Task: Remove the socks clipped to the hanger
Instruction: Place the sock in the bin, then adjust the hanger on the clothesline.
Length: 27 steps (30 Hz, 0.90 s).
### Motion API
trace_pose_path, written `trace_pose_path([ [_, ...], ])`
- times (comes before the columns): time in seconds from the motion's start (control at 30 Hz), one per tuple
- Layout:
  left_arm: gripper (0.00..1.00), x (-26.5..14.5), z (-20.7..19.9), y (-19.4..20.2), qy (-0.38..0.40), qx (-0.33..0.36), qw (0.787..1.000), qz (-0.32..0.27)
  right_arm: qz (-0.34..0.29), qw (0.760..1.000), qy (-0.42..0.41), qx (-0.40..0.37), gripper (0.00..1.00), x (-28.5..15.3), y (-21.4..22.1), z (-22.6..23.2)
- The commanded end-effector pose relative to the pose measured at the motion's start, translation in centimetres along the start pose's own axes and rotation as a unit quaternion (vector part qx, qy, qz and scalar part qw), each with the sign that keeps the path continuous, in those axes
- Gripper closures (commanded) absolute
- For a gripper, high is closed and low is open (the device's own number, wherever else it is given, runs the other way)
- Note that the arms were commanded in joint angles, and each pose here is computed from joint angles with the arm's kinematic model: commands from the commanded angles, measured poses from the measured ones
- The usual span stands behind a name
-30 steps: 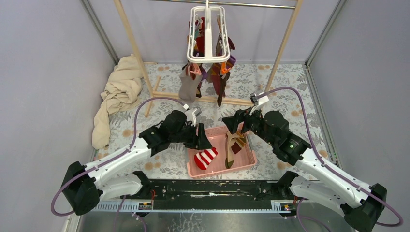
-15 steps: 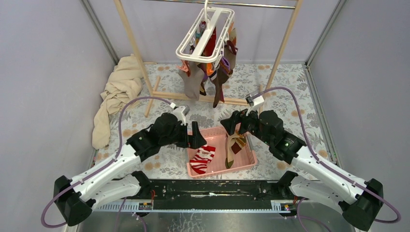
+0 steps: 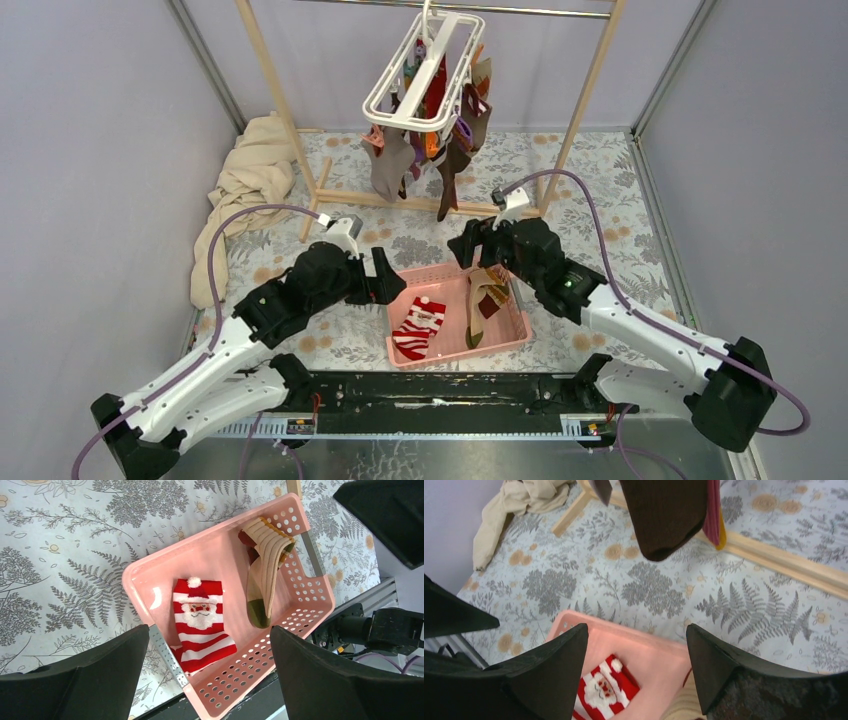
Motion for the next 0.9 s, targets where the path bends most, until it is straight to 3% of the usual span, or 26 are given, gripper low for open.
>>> trace_pose_path([
  [0.0,0.02,-0.5,0.0,-0.9,-0.010,-0.004,1.000,-0.023,-0.100,0.995,0.018,-0.001,0.21,1.0,-6.2,0.1],
  [0.3,0.02,-1.0,0.3,-0.8,-0.010,-0.006,1.000,-0.027,-0.160,0.985,0.056,0.013,0.22,3.5,-9.7,-0.4],
  [0.4,0.02,-1.2,0.5,-0.9,-0.015,-0.006,0.999,-0.033,-0.161,0.986,0.038,0.018,0.28,3.8,-10.2,0.4],
  [0.47,0.02,-1.4,0.6,-1.1,-0.018,-0.006,0.999,-0.039,-0.162,0.986,0.011,0.027,0.33,3.6,-9.8,1.5],
  [0.63,0.02,-1.6,1.0,-1.2,-0.029,-0.007,0.998,-0.046,-0.148,0.988,-0.027,0.030,0.31,2.9,-6.7,4.6],
  [0.87,0.02,-1.8,1.1,-1.7,-0.035,-0.015,0.997,-0.062,-0.133,0.991,-0.013,0.018,0.31,3.6,-3.9,8.4],
])
Point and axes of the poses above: each gripper's point midway between its finger pads, its own x axis out along the fingers, its own z axis along the line the jaws close on, y = z × x, the point moved 3 cm from there along -x, back along the fingers, and after that the axes turned 10 degrees about -x, right-handed, at the moved point
